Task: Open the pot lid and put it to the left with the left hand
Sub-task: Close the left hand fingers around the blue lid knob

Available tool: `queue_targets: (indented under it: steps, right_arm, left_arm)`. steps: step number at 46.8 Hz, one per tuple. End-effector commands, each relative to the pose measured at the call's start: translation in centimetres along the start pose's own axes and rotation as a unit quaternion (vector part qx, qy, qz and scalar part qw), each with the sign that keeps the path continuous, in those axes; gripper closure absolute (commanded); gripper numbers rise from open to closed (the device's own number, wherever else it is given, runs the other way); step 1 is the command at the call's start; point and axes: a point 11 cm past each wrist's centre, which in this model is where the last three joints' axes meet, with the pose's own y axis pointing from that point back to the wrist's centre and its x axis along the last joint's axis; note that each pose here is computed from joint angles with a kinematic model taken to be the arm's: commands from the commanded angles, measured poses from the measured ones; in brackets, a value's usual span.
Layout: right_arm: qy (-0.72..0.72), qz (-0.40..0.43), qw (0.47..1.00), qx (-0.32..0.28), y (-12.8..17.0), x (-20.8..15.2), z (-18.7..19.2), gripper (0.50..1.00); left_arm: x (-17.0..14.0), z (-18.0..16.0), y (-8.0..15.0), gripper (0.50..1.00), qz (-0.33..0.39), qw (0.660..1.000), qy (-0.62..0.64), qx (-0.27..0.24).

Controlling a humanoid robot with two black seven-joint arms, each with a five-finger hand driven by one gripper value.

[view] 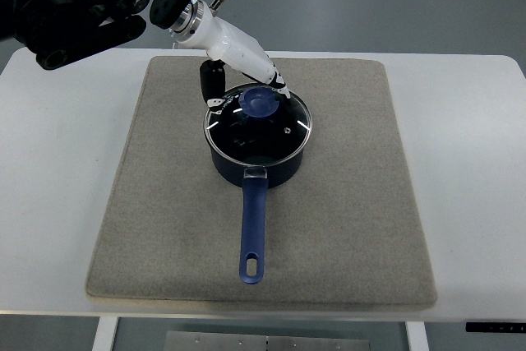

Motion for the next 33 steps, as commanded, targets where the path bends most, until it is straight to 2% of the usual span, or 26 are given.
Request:
queue_targets:
  steps: [1,33]
  right_arm:
    - [0.0,0.0,1.0,0.0,0.0,0.0,0.0,0.585]
    - [0.0,0.0,1.0,0.0,0.0,0.0,0.0,0.585]
  left_arm:
    - [-0.06,0.03,-0.04,0.51,0.0,1.0,0.0,-0.001]
    - [-0.02,0.05,-0.1,0.523,-0.002,1.0,-0.002,0.0]
